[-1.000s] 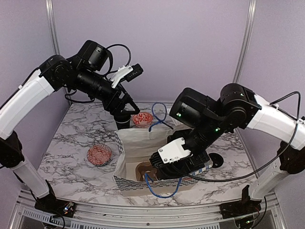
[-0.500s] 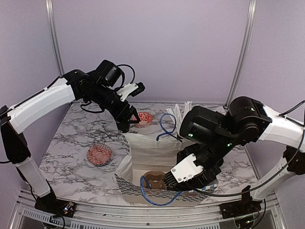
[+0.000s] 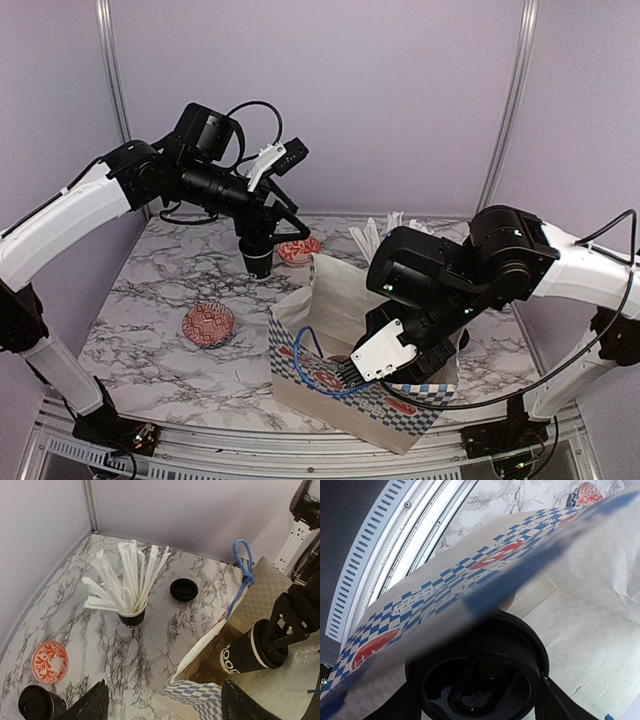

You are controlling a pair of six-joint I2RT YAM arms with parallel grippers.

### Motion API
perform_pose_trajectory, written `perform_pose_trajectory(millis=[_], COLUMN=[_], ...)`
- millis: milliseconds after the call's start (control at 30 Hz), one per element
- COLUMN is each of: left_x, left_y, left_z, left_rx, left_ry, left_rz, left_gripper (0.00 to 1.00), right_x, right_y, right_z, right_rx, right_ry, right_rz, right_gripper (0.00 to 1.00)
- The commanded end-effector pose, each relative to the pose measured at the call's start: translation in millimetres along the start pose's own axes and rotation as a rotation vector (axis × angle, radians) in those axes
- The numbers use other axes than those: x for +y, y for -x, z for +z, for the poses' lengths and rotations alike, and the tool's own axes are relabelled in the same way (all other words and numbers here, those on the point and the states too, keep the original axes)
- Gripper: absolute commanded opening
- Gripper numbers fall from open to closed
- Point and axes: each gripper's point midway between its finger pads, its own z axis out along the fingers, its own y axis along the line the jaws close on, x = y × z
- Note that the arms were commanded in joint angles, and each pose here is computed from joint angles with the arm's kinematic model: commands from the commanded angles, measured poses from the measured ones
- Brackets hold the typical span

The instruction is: Pack the takeout coffee

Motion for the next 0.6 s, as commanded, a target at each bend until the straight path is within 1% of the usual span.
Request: perform_pose_trajectory(millis=[0,67,133,333,400,567], left_x=[-41,-45,-47,-77,-83,-92], left_y=[38,42,44,48,46,38], left_z=[19,33,44,72,81,94], left_rx=[-0.118,-0.116,-0.113,-0.118,-0.108,-0.087], left_ry=[-0.188,-0.207,-0.238,-0.331,-0.352,-0.424], left_rz=[0.151,0.185,0.184,0.229,0.236,0.215], left_gripper=[0.79,0.79,0.78,0.76,0.74,0.63], right_x=[-19,-19,-18,-17,-19,-17], right_y=[11,11,11,11,13,12], right_z=[-18,-19,-19,-20,-22,-24], right_rx=[-0.044,-0.046,-0.049,-0.056,-0.061,-0.062], right_ry=[-0.089,-0.093,-0.09,-0.089,-0.089,-0.085], right_rz=[-0.006,-0.002,0.005,0.007,0.006,0.007], right_gripper=[0.27,0.27,0.27,0.27,0.27,0.27])
